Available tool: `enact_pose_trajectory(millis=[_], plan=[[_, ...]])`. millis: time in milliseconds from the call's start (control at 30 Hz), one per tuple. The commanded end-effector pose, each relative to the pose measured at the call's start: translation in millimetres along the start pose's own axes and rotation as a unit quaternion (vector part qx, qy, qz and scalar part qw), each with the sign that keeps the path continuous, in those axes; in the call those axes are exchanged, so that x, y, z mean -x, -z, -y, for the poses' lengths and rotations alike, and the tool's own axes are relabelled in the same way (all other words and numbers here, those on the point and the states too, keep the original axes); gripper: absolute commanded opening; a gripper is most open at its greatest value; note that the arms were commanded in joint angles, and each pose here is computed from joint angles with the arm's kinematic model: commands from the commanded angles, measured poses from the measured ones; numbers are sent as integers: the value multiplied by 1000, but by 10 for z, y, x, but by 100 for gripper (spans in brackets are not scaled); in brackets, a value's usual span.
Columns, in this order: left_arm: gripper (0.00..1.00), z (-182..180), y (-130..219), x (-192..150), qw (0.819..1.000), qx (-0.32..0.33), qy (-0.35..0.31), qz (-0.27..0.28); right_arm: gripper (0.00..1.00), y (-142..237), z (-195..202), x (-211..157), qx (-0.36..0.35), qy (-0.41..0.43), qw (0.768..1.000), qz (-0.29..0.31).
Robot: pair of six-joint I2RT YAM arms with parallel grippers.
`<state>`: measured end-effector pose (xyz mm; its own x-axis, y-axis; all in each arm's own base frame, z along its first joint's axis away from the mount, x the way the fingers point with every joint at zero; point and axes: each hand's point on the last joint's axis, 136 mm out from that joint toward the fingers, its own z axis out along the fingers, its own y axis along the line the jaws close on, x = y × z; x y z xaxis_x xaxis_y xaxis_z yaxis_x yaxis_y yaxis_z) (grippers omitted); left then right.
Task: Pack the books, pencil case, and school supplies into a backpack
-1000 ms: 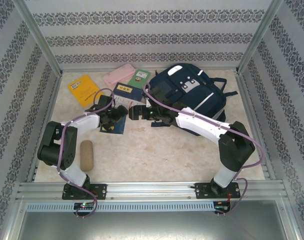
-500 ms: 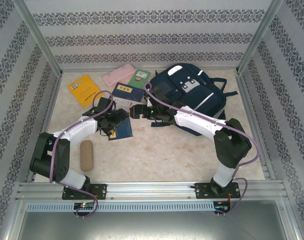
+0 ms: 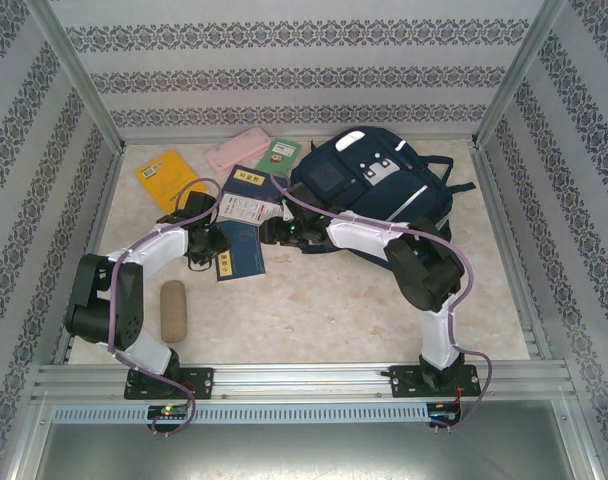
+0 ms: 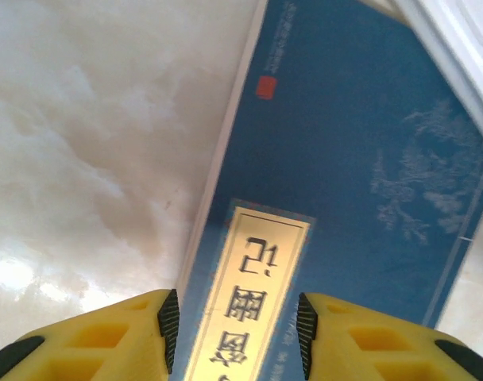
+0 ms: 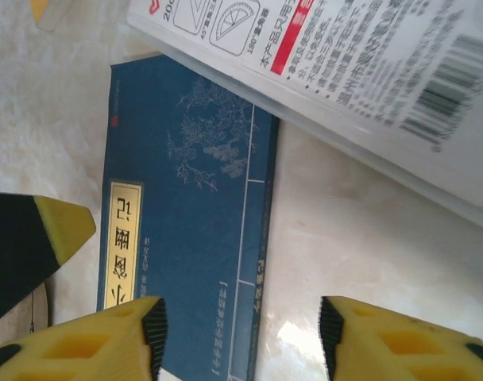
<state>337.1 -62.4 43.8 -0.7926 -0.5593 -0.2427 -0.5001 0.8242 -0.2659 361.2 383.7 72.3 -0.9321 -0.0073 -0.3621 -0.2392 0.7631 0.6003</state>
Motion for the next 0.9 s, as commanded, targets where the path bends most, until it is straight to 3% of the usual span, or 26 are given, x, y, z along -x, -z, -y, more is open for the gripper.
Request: enact_pose_trajectory(millis=[0, 433, 633, 867], plan=[[45, -219, -124, -91, 999, 39, -22, -15, 51, -121, -210, 82, 27, 14, 1000, 3], [28, -387, -316, -294, 996, 71, -14, -59, 48, -562, 102, -44, -11, 9, 1000, -27], [28, -448, -290, -443, 995, 66, -2, -73, 48, -706, -60, -244, 30, 4, 997, -65], [28, -453, -292, -593, 995, 55, 3, -86, 46, -624, -477, -360, 131, -18, 987, -92]])
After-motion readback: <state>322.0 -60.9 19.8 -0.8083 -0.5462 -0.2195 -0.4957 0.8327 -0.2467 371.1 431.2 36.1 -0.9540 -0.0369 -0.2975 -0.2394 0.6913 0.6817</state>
